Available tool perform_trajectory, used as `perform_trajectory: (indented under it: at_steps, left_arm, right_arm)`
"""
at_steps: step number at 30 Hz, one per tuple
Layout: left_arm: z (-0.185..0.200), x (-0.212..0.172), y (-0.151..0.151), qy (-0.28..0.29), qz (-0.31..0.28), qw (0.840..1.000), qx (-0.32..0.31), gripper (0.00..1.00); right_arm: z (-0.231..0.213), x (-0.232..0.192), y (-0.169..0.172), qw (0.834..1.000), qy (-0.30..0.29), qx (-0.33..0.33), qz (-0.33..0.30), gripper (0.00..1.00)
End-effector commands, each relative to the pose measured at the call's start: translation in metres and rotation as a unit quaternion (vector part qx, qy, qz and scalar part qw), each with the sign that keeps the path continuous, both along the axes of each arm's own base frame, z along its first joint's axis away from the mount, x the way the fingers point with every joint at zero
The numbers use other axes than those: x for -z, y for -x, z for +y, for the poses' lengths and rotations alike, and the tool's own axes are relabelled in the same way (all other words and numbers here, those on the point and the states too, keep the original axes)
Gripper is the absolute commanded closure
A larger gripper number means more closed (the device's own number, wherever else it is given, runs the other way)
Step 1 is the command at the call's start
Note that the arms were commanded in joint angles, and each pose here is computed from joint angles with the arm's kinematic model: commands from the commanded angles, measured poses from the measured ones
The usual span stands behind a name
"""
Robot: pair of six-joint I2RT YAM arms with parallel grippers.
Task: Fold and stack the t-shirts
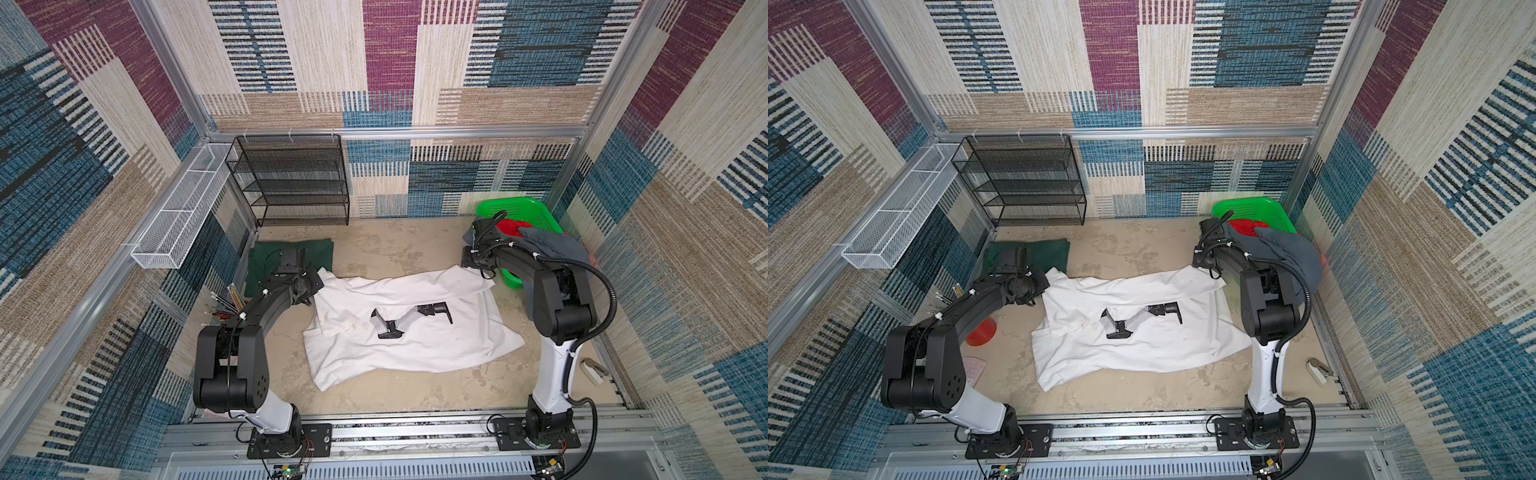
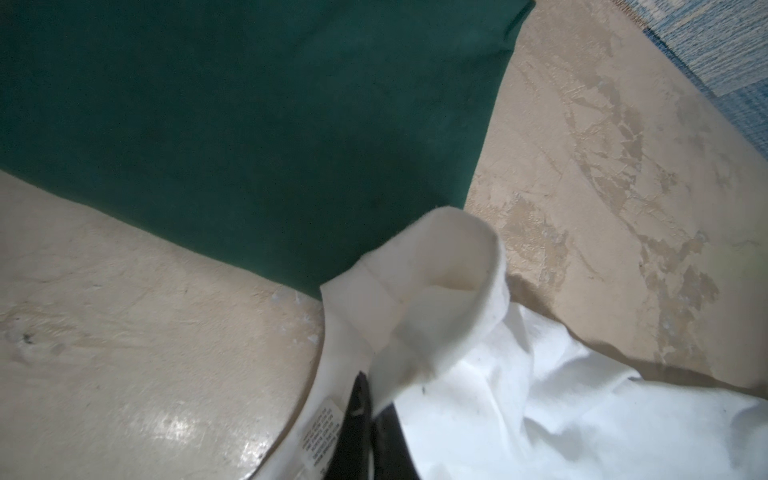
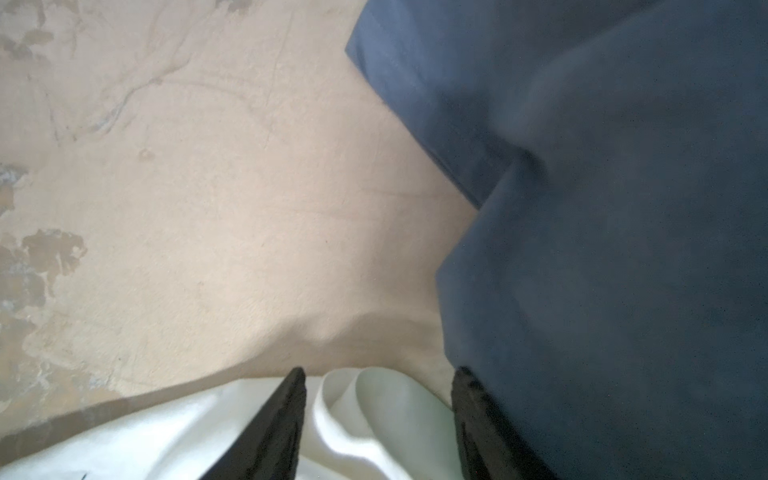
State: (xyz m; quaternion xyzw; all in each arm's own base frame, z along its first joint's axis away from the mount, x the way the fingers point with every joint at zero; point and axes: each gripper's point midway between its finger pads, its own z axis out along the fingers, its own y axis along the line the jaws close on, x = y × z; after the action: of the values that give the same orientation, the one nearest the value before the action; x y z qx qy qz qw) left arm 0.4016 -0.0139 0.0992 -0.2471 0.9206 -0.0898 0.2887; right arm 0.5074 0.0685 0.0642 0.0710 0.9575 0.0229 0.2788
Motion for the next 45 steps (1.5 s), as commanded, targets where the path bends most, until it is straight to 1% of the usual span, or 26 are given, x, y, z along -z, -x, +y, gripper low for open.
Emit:
perform_trajectory:
  at_steps: [1,9,10,11,12,14,17,18,22,31,45]
  left_arm:
    - [0.001,-0.005,-0.004,-0.002,-0.015,1.0,-0.001,1.0]
    - [0.003,-0.009,-0.002,-0.005,-0.019,1.0,-0.002,1.0]
    - [0.003,-0.009,-0.002,-0.006,-0.02,1.0,-0.001,1.0]
    - [0.003,-0.009,-0.002,-0.005,-0.021,1.0,-0.002,1.0]
    - [0.003,-0.01,-0.002,-0.005,-0.021,1.0,-0.003,1.0]
    - [0.003,-0.008,-0.003,-0.005,-0.02,1.0,-0.001,1.0]
    - [0.003,-0.005,-0.002,-0.002,-0.016,1.0,-0.003,1.0]
    - [0.003,-0.005,-0.002,-0.001,-0.016,1.0,-0.002,1.0]
    - [0.005,-0.005,0.0,-0.005,-0.015,1.0,-0.005,1.0]
    - [0.008,-0.007,0.0,-0.004,-0.02,1.0,-0.014,1.0]
    - [0.018,-0.001,0.002,-0.005,-0.016,0.999,-0.041,1.0]
  right_arm:
    - [0.002,0.007,-0.001,1.0,-0.002,-0.007,0.003,0.43]
    - [-0.003,0.026,0.003,0.999,0.013,0.001,0.031,0.46]
    - [-0.003,0.027,0.004,0.999,0.015,0.001,0.031,0.51]
    - [-0.003,0.028,0.004,0.999,0.016,-0.001,0.031,0.61]
    - [-0.004,0.027,0.003,0.999,0.017,0.0,0.03,0.69]
    - [-0.004,0.024,0.0,1.0,0.017,0.0,0.024,0.82]
    - [-0.005,0.02,-0.004,1.0,0.021,0.001,0.017,0.98]
    - [-0.005,0.018,-0.005,1.0,0.022,0.002,0.014,1.0]
    - [-0.008,0.007,-0.01,1.0,0.028,0.01,0.0,1.0]
    - [-0.028,-0.026,-0.014,0.996,0.057,0.061,-0.044,1.0]
    - [-0.073,-0.035,-0.006,0.987,0.056,0.138,-0.064,1.0]
